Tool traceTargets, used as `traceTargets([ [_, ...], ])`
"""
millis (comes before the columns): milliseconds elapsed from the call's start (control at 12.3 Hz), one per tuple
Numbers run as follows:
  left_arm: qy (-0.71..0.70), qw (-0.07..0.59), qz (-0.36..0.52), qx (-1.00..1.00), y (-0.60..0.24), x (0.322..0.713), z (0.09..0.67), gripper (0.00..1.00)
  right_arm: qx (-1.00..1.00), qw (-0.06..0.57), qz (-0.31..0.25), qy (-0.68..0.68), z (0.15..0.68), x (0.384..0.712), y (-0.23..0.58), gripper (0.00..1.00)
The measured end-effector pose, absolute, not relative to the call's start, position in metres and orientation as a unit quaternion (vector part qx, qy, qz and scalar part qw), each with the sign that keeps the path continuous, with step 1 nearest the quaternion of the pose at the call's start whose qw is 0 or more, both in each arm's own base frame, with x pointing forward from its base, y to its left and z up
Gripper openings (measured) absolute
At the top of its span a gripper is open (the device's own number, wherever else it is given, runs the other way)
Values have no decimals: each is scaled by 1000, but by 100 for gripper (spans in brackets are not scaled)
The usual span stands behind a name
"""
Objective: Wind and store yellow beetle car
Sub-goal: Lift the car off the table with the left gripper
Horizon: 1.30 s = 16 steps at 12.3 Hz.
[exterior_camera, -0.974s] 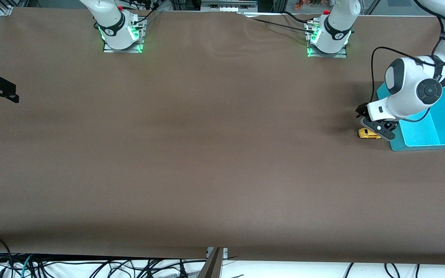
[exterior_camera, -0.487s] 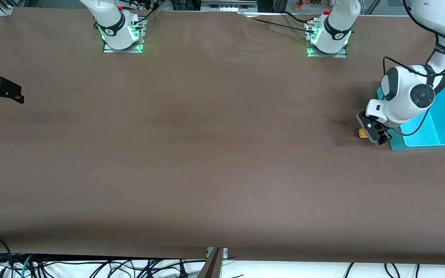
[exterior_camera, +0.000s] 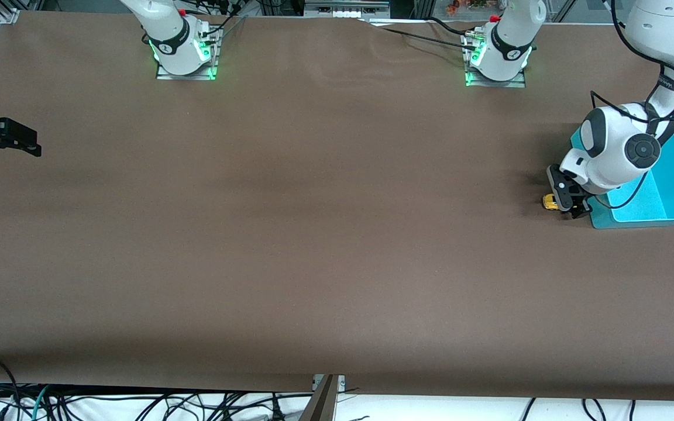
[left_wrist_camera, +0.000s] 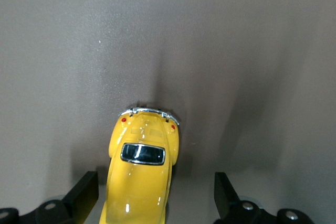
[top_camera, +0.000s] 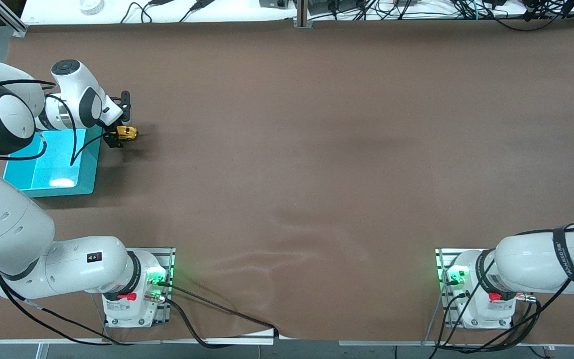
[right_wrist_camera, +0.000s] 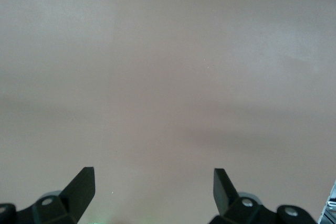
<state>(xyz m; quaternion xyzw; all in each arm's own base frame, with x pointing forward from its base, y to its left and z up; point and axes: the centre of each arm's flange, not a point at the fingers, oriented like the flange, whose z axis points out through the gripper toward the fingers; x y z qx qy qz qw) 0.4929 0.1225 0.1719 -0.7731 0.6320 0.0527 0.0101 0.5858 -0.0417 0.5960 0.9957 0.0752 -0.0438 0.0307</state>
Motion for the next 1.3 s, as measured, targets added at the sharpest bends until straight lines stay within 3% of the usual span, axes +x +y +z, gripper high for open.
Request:
traceTargets([
  [325,634,28,38,-772,125,505,189,49,996,31,-44,77,596,586,-40,100],
  [406,634,31,35,-772,124,507,197,44,996,31,-44,77,596,586,-40,100],
  [893,587,-92,61,-802,78,497,259,44,996,31,-44,77,596,586,-39,100],
  [1137,574,-106,74,-808,95,485,295,44,996,31,-44,78,596,586,-39,100],
  [1299,596,-80,90,-794,119,479,319,44,996,31,-44,77,596,586,-39,100],
])
